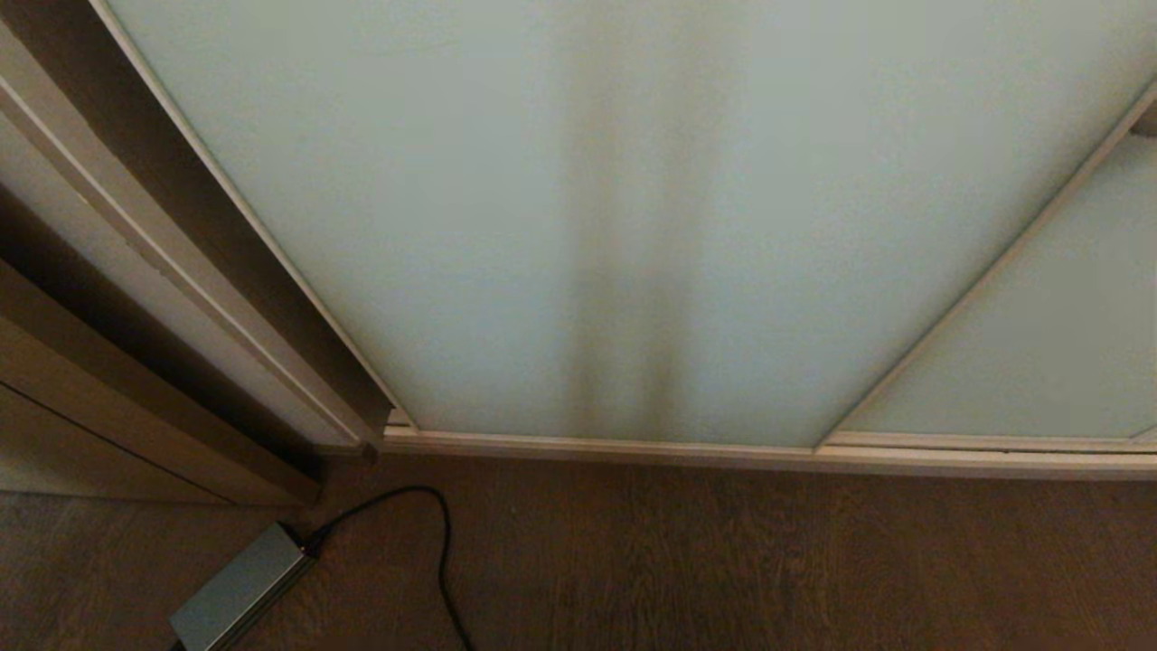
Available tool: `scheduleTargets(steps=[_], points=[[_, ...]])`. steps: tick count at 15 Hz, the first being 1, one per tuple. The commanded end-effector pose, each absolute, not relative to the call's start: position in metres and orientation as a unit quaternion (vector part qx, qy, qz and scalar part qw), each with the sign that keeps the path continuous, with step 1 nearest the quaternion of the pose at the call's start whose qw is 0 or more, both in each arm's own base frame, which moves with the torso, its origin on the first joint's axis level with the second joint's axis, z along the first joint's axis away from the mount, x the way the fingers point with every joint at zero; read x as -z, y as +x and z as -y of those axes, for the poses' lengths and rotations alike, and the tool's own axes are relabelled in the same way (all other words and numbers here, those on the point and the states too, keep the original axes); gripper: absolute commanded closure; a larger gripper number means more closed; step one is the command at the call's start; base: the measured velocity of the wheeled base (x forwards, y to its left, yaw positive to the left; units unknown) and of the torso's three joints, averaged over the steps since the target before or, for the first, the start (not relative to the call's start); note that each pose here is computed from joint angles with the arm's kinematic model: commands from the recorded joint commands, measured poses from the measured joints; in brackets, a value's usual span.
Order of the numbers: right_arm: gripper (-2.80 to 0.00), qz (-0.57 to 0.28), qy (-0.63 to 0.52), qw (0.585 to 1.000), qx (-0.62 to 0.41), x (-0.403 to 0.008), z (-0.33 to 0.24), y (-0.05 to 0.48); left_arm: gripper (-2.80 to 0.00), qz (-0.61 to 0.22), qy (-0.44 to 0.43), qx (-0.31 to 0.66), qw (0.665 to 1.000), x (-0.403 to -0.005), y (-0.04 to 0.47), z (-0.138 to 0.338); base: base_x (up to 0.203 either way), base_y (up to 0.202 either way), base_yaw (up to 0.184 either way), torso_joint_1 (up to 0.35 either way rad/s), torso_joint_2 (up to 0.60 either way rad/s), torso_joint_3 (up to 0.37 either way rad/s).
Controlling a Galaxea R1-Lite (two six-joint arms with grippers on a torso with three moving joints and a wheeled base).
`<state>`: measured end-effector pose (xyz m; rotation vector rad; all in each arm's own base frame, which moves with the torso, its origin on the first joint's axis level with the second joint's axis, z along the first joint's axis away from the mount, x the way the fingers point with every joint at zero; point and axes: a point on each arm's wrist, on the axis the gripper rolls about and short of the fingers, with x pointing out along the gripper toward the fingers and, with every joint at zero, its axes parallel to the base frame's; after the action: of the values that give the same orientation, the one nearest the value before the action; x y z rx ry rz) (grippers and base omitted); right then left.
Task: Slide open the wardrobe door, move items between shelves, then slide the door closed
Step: Close the door
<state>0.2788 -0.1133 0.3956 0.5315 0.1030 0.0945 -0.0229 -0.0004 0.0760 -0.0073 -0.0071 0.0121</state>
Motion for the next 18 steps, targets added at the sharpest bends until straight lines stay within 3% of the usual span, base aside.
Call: scheduleTargets(steps=[1, 18], points=[[0.00, -0.050, 0.260, 0.963, -0.052, -0.397, 0.101, 0.282, 0.00, 0.004, -0.004, -0.006, 1.000, -0.076, -0.023, 0.000, 0.000, 0.000, 0.000, 0.000, 0.00, 0.000], [0.00, -0.066, 0.256, 0.960, -0.092, -0.395, 0.059, 0.284, 0.00, 0.003, -0.004, -0.006, 1.000, -0.076, -0.023, 0.000, 0.000, 0.000, 0.000, 0.000, 0.00, 0.000]])
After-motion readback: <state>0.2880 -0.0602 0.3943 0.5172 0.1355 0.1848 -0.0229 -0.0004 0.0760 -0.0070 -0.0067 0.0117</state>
